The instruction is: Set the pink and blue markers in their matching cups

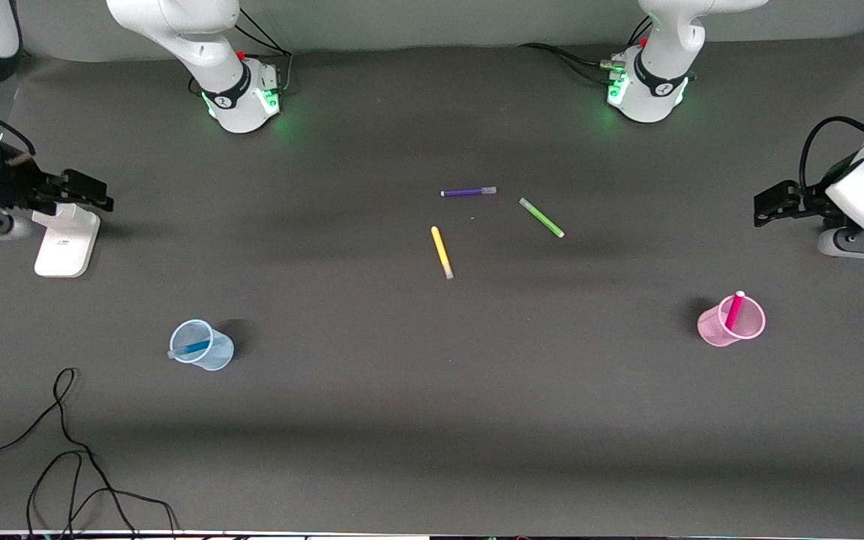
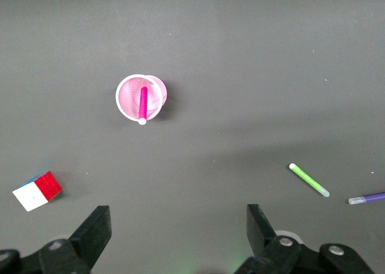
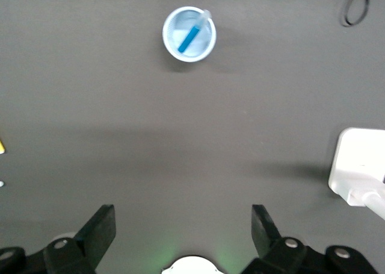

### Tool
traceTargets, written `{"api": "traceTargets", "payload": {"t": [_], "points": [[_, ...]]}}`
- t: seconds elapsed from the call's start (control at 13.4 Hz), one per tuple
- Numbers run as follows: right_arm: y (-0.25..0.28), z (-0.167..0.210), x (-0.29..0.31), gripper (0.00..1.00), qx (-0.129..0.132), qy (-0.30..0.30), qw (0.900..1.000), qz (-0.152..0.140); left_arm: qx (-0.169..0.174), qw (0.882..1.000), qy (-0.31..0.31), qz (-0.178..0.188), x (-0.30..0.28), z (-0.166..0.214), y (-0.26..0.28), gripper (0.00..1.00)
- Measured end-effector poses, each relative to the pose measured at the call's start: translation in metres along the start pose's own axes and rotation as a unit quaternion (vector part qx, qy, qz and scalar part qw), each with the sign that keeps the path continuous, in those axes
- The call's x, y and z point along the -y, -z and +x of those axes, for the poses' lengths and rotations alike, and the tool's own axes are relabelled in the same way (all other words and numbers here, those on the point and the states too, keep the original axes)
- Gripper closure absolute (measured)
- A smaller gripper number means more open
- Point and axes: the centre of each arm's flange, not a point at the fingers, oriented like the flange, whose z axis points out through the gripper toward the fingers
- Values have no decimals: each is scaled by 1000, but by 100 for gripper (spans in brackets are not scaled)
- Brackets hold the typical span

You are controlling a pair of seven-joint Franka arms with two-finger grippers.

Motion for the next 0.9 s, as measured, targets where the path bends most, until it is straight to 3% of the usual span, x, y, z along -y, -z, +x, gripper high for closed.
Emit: {"api": "traceTargets", "payload": {"t": [0.22,0.67,0.9], "points": [[-5,17,10,0,4,7,1000,-2,0,1000,2,0,1,0,0,0],[7,13,1,0,1,0,1000,1,0,1000,2,0,1,0,0,0],[10,13,2,0,-4,-2,1000,16,5,1000,2,-1,1,-1,-1,0]]}}
